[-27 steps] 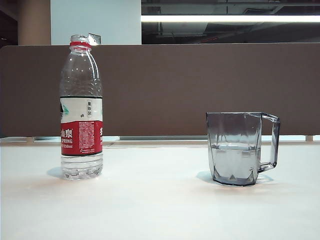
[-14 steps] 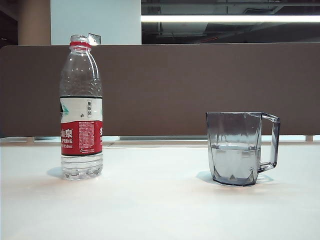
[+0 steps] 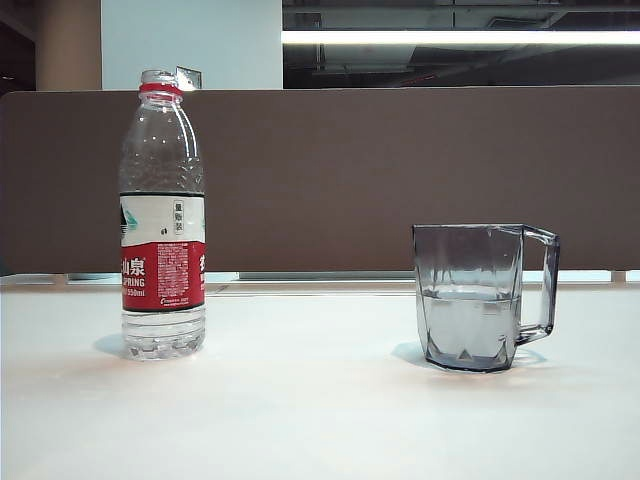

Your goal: Pick up the mineral water bottle with the left hand on the table and pour water into the mug until it's half full.

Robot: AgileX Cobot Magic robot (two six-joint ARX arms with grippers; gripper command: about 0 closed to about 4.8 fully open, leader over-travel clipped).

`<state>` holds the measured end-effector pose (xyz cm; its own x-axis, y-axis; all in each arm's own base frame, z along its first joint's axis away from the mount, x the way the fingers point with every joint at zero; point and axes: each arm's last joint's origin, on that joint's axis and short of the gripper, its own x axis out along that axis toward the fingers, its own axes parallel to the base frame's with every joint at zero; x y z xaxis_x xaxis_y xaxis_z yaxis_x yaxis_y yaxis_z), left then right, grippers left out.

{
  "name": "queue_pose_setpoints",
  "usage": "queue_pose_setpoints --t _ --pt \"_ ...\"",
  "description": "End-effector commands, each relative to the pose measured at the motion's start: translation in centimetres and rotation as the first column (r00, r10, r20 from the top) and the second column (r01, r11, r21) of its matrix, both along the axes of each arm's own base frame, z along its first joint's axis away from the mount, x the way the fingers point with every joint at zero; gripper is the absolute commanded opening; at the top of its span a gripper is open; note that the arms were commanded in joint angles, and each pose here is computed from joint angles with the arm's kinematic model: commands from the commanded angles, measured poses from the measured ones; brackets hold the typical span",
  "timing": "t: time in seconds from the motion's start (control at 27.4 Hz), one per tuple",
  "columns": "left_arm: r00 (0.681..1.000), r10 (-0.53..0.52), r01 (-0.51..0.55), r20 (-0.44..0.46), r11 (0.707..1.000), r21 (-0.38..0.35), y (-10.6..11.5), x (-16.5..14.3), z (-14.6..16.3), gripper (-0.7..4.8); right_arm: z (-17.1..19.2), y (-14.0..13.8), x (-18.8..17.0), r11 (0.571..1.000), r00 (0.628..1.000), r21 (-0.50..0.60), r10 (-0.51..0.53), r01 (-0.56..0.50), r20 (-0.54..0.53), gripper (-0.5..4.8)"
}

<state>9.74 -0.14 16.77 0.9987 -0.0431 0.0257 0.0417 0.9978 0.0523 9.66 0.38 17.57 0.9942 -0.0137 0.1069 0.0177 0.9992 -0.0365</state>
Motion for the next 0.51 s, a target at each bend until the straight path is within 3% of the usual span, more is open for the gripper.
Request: queue_pose_setpoints --t 0.04,0.51 --pt "1.0 0.0 0.0 0.012 1.0 -0.003 0.01 -0.02 0.21 -0.05 -0.27 -0.04 0.05 1.0 1.0 0.004 -0.011 0.011 -0.01 -0.04" --pt "1.0 0.0 0.0 0.012 1.0 -0.003 0.01 -0.02 0.21 -0.05 -0.27 -0.13 0.05 0.999 0.999 0.005 -0.04 0.04 -0.009 -0.04"
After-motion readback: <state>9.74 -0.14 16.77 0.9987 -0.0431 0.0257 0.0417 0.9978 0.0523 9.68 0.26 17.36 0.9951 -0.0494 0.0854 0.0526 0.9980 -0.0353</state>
